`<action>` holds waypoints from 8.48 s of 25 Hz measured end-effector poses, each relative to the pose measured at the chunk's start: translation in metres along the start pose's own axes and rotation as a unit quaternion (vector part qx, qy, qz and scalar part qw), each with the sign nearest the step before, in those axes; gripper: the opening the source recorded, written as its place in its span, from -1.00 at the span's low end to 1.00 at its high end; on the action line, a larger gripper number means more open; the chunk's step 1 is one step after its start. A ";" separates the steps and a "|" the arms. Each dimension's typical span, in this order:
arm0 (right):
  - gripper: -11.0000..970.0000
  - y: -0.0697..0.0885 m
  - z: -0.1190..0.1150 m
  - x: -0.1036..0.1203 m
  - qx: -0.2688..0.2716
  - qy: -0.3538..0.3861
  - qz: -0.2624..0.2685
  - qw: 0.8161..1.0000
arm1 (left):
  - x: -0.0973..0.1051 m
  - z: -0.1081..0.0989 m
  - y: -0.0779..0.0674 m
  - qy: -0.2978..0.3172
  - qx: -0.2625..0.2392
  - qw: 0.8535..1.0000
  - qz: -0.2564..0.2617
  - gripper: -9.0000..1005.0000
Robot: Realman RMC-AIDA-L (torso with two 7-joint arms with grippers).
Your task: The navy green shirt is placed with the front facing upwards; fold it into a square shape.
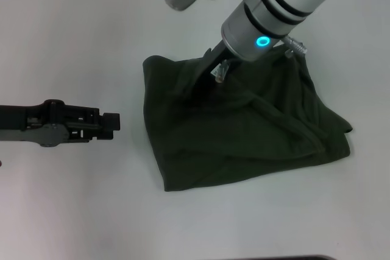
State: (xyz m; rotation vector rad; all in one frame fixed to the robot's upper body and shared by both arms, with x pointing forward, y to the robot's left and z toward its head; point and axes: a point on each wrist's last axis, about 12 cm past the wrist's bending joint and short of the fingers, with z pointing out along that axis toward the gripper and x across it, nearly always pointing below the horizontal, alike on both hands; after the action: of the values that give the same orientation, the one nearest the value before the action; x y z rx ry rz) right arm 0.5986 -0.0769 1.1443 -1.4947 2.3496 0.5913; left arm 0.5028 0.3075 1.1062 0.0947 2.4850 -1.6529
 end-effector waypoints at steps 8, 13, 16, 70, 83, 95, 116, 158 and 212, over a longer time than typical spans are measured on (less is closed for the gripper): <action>-0.92 -0.015 -0.032 0.006 0.033 -0.017 0.049 0.998 | -0.002 0.001 -0.001 0.000 0.001 1.000 0.002 -0.16; -0.94 -0.027 -0.065 0.020 0.047 -0.039 0.087 0.994 | -0.004 0.002 -0.002 -0.001 0.000 1.000 0.005 -0.15; -0.93 -0.035 -0.075 0.033 0.059 -0.030 0.112 0.991 | -0.005 0.003 -0.002 0.000 0.000 1.000 0.006 -0.15; -0.72 -0.090 -0.076 0.088 0.258 0.031 0.180 0.949 | -0.007 0.016 0.001 0.006 0.005 1.000 0.000 -0.15; -0.44 -0.090 -0.081 0.091 0.251 0.049 0.199 0.946 | -0.006 0.015 0.001 0.005 0.005 1.000 0.002 -0.15; 0.30 -0.081 -0.117 0.101 0.168 -0.007 0.238 0.957 | -0.007 0.014 0.001 0.003 0.006 1.000 0.005 -0.15; 0.28 -0.045 -0.132 0.171 -0.048 0.028 0.321 0.945 | -0.012 0.029 -0.001 0.038 -0.021 0.999 0.018 -0.15; 0.28 -0.053 -0.122 0.179 -0.065 0.005 0.336 0.939 | 0.029 0.069 0.032 -0.033 -0.043 0.936 0.349 0.60; 0.28 -0.055 -0.119 0.177 -0.070 -0.003 0.338 0.939 | 0.010 0.117 0.033 0.042 -0.070 0.959 0.271 -0.59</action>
State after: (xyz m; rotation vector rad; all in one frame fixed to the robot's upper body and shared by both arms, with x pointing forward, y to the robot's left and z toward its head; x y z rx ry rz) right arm 0.5719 -0.2950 1.1583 -0.6799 2.8504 0.9246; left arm 0.5087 0.2119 1.0304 0.7659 2.3291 -1.2599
